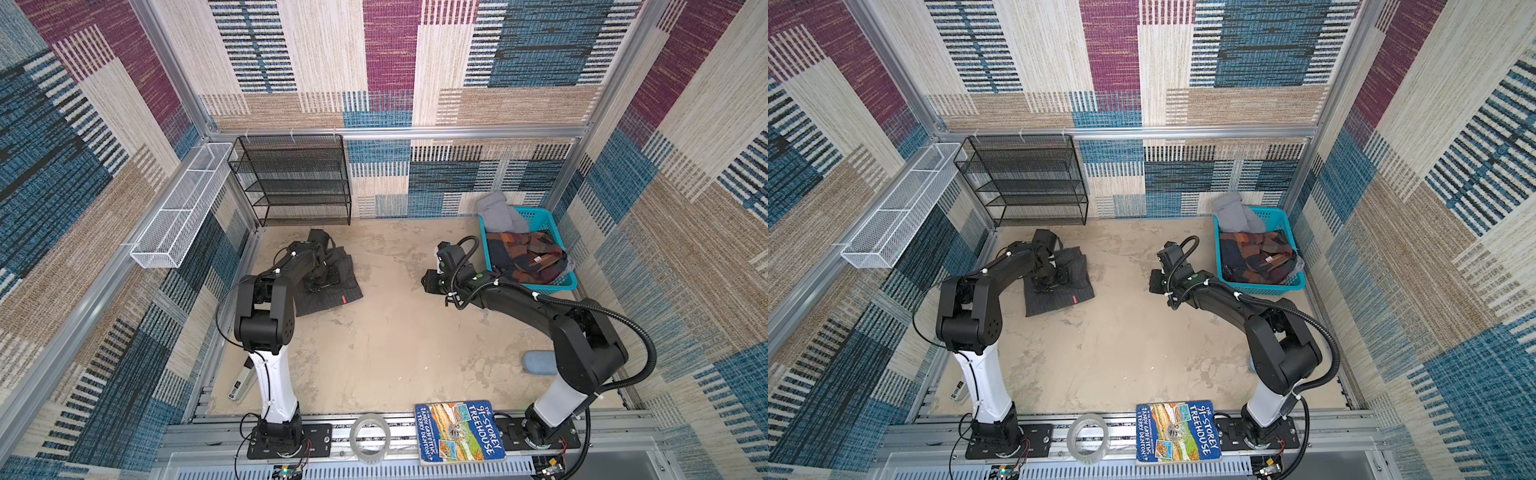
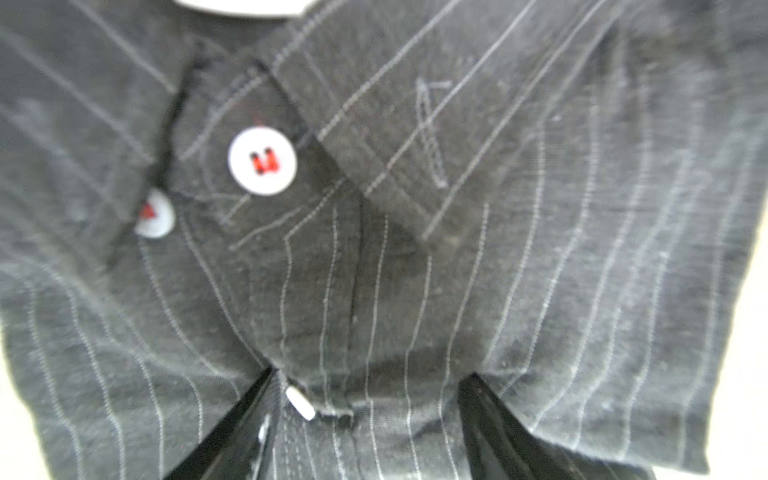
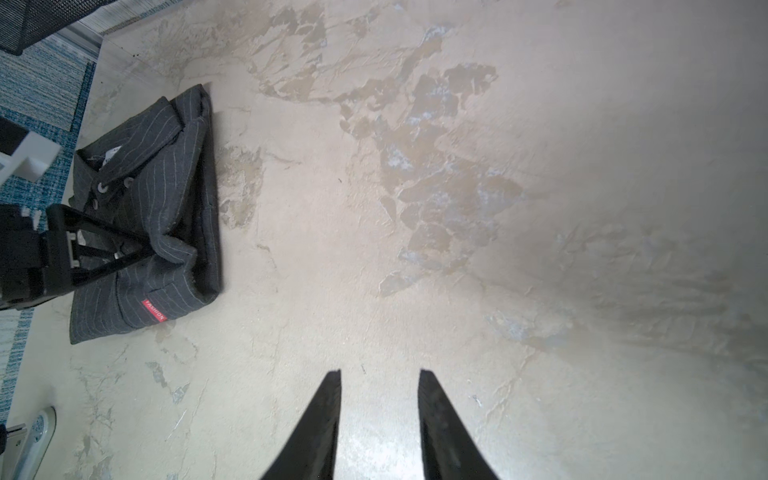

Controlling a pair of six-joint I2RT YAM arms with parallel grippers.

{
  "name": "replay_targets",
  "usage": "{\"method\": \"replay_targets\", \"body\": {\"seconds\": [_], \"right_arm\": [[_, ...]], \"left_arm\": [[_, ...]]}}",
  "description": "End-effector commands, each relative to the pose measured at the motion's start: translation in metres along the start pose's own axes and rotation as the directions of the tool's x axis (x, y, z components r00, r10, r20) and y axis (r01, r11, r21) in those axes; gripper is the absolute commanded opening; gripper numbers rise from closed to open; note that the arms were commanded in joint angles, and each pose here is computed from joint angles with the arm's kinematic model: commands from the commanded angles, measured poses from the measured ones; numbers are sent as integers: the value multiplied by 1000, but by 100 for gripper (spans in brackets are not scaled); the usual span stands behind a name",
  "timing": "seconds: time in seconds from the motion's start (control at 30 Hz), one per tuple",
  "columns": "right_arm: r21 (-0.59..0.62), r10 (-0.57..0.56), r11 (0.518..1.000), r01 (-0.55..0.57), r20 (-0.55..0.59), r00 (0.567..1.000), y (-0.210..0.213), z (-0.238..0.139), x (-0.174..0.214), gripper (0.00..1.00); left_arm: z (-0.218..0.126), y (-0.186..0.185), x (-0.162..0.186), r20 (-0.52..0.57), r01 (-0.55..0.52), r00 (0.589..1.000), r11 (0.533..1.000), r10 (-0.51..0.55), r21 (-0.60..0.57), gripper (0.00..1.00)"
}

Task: Fold and stack the long sleeve shirts
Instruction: 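Drag the folded shirt with the left gripper toward the wire shelf rack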

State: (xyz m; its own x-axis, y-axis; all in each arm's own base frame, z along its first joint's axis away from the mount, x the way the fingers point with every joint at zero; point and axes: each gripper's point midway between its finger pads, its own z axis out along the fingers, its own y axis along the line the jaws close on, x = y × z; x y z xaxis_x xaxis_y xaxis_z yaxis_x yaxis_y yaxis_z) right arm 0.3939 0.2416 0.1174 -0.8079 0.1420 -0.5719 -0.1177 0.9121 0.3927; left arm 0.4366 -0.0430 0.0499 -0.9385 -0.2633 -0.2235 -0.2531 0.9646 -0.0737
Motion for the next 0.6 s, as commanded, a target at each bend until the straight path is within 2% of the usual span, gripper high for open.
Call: {"method": "replay_targets", "body": {"seconds": [0.0,0.13,0.27,0.43,0.57], "right_arm": [[-47,8,999,-6,26,1000,11,1,-10,34],[-49,7,999,-5,35,999,11,-2,-10,34],[-52,11,999,-9,37,999,9,-4,-7,34],[-67,15,998,-13,30,999,10,-1,-4,34],[-71,15,997,-13,34,999,10,-3,-3,34]], "left_arm": [[-22,-6,-3,1,-71,997,997,71,35,72],[-50,-20,4,35,-43,999,995,40,93,73],[-57,-32,36,7,3,1000,994,-4,108,73],[-27,-55,64,-34,101,995,978,-96,184,71],[-5,-50,65,-31,165,986,973,-162,160,71]]}}
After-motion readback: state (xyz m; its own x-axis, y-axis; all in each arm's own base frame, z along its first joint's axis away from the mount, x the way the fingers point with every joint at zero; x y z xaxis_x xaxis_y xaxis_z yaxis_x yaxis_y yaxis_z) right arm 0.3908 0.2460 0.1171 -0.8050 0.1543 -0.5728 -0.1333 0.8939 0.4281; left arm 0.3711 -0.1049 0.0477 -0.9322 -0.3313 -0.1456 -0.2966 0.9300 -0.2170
